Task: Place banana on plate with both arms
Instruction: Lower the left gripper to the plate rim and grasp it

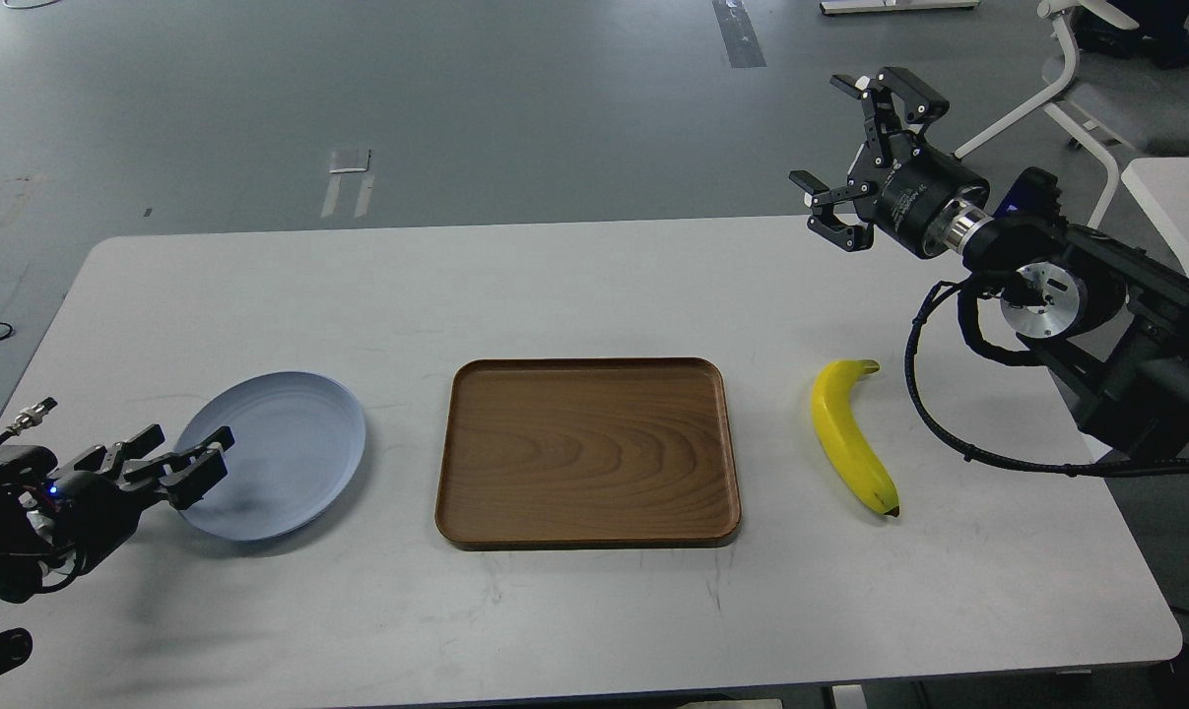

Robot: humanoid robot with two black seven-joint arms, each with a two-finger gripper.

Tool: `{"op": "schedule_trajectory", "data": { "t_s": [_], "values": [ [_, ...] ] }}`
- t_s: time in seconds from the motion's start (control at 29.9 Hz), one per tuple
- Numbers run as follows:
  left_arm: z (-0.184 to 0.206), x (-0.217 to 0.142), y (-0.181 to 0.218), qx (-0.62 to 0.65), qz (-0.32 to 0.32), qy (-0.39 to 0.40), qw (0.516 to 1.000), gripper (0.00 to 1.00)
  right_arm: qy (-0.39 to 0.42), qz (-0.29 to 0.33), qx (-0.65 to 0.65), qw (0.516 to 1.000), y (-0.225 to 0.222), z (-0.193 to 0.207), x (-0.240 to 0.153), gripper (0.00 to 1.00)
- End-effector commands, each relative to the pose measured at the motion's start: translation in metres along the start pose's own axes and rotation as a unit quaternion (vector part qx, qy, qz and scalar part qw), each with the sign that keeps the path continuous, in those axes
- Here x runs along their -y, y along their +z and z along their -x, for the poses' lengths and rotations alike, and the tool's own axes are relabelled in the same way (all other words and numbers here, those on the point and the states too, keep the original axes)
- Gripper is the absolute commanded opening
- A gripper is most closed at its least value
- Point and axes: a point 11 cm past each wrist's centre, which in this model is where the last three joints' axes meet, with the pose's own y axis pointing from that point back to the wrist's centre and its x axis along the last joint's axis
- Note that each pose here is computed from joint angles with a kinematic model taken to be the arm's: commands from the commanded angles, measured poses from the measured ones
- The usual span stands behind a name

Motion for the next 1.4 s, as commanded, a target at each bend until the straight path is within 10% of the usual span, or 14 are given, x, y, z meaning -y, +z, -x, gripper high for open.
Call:
{"op": "schedule_trajectory", "data": {
  "t_s": [0.0, 0.37, 0.47, 0.6, 1.37],
  "values": [
    [0.010, -0.003, -0.007, 0.000, -0.012, -0.008, 1.000, 0.89, 0.003, 0.000, 0.000, 1.000, 0.002, 0.001, 0.001, 1.00],
    [0.020, -0.002, -0.009, -0.012, -0.024, -0.011, 1.000, 0.81, 0.004, 0.003, -0.001, 1.000, 0.004, 0.001, 0.001, 1.00],
    [0.020, -0.002, -0.009, -0.012, -0.023, -0.011, 1.000, 0.62, 0.003, 0.003, -0.001, 1.000, 0.004, 0.001, 0.002, 1.00],
    [0.020, -0.001, -0.007, -0.018, -0.021, -0.009, 1.000, 0.00, 0.007, 0.007, 0.000, 1.000, 0.008, -0.001, 0.000, 1.00],
    [-0.042, 0.027, 0.042, -0.019, 0.090, 0.044, 0.995, 0.00, 0.028, -0.006, -0.004, 1.000, -0.003, -0.021, -0.014, 1.00]
  ]
}}
